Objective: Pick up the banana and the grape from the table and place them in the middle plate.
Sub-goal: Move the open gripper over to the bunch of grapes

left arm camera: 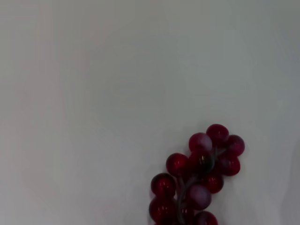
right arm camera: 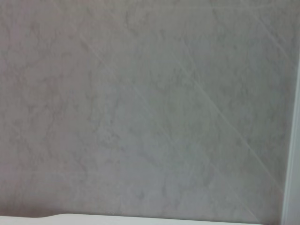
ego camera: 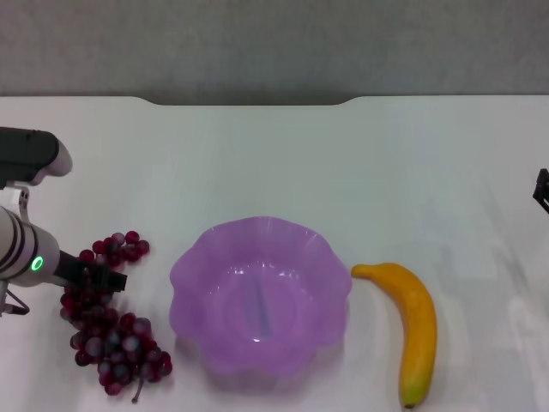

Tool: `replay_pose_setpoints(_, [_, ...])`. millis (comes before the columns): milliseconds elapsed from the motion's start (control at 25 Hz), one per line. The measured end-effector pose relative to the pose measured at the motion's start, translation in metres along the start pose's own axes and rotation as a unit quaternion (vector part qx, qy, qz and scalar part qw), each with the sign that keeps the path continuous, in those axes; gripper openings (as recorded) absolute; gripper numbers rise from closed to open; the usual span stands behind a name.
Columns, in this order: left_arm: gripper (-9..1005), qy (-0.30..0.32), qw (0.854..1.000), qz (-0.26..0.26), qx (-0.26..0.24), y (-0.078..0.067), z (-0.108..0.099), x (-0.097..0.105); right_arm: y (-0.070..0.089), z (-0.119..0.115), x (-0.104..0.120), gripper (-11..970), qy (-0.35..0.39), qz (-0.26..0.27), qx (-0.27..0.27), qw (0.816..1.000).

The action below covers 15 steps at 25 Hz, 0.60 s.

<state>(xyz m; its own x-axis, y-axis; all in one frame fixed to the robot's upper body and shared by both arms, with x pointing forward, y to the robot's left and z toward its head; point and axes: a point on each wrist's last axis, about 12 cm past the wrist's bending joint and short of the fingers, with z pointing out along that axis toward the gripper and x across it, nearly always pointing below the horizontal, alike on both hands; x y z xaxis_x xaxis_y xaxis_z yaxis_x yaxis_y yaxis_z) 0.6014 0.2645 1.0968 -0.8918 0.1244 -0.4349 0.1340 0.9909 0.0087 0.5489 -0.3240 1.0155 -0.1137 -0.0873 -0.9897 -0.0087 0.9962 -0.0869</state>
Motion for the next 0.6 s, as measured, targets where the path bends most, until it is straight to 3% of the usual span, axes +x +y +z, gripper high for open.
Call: replay_pose_setpoints(600, [878,0.006,1.000,0.004,-0.006,0.000,0.012,0.003,0.001,0.000,0.000,892,0.000,0.000,-0.001,1.000])
